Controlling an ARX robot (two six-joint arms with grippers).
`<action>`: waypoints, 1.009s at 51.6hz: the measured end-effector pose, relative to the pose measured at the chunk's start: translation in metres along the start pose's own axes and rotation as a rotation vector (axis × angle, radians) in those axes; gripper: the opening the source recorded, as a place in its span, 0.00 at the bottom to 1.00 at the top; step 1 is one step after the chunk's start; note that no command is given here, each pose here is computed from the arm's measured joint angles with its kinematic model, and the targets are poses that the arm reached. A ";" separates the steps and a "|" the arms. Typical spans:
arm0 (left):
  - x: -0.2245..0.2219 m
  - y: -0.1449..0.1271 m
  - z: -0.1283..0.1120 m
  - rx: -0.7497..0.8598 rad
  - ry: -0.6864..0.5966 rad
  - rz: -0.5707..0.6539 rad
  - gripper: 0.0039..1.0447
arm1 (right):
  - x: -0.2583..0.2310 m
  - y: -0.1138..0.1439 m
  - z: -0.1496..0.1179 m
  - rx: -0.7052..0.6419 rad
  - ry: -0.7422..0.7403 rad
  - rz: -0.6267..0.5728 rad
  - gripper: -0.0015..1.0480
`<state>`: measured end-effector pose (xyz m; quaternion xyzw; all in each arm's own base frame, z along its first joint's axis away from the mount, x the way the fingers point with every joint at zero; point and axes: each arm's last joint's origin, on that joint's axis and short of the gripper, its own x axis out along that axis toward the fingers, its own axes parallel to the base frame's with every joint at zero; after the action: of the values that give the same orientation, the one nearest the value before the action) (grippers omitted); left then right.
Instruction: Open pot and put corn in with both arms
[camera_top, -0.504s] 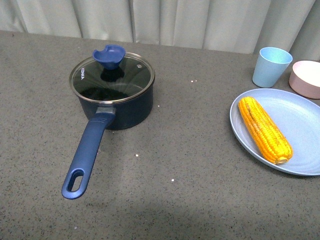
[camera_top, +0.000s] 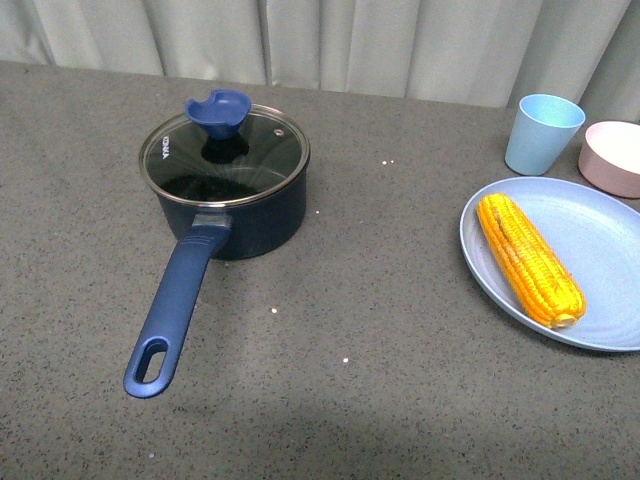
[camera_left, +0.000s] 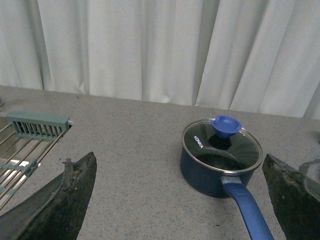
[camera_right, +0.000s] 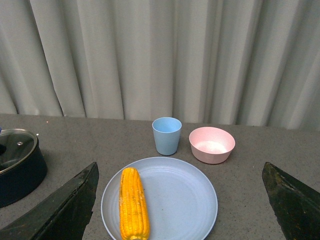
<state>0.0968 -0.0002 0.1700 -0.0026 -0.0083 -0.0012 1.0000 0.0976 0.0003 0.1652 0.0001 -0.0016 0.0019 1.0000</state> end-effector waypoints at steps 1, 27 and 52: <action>0.000 0.000 0.000 0.000 0.000 0.000 0.94 | 0.000 0.000 0.000 0.000 0.000 0.000 0.91; 0.000 0.000 0.000 0.000 0.000 0.000 0.94 | 0.000 0.000 0.000 0.000 0.000 0.000 0.91; 0.000 0.000 0.000 0.000 0.000 0.000 0.94 | 0.000 0.000 0.000 0.000 0.000 0.000 0.91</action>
<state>0.0968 -0.0002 0.1699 -0.0026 -0.0081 -0.0012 1.0000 0.0976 0.0003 0.1652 0.0001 -0.0016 0.0019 1.0000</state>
